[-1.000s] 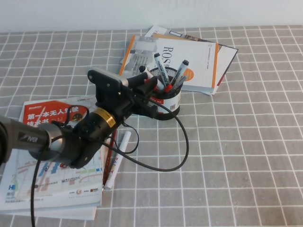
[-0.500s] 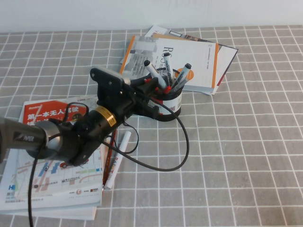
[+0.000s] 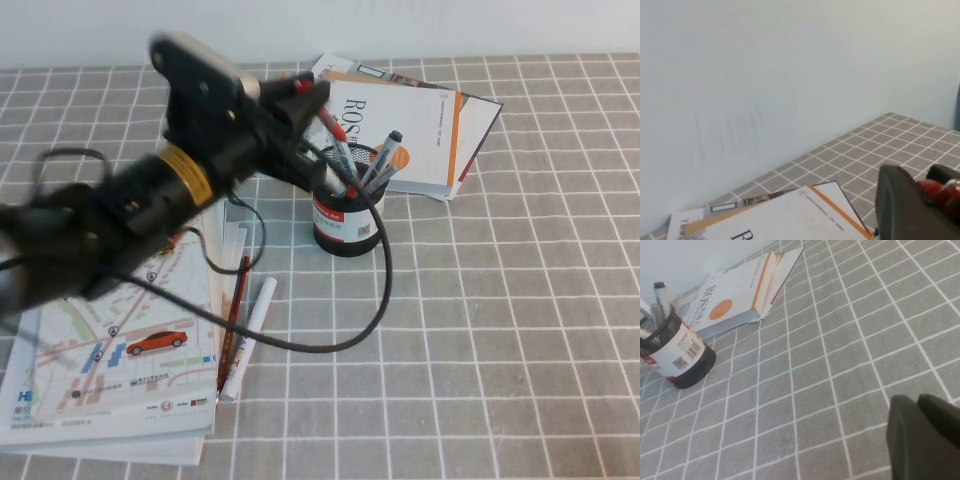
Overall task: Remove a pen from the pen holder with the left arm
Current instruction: 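Take a marker out of the pen holder and lay it on the table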
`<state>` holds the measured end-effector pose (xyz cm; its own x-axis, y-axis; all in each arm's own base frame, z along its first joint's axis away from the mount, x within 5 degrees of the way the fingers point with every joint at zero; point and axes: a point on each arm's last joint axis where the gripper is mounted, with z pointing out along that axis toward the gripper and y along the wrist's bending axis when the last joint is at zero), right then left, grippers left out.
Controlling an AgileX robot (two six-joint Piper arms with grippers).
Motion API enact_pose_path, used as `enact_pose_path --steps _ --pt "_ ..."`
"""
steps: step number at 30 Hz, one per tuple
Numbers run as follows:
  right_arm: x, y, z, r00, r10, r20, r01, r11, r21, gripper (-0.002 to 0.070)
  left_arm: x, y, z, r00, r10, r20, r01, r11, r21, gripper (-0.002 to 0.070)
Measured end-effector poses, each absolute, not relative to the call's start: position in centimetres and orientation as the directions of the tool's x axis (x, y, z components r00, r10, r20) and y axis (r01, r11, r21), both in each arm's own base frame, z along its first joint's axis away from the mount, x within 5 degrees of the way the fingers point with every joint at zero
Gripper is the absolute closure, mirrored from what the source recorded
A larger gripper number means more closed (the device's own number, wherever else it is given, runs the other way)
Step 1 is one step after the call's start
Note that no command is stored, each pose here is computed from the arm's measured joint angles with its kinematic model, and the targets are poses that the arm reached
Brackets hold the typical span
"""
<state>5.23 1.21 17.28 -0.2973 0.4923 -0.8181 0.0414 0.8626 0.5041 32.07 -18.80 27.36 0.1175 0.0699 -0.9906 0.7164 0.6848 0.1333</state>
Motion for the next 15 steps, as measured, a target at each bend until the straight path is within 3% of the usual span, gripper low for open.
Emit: enact_pose_path --steps 6,11,15 --pt "5.2 1.2 17.3 -0.297 0.492 -0.818 0.041 0.863 0.504 0.0689 28.6 -16.4 34.1 0.037 0.112 -0.993 0.667 0.737 0.108 0.0608" --pt "5.2 1.2 17.3 -0.297 0.492 -0.818 0.041 0.863 0.504 0.0689 24.5 -13.7 40.2 0.012 0.037 -0.999 0.573 0.819 0.037 0.0608" --pt "5.2 1.2 17.3 -0.297 0.492 -0.818 0.041 0.863 0.504 0.0689 21.9 -13.3 42.3 0.043 0.005 -0.999 0.550 0.835 0.028 0.0608"
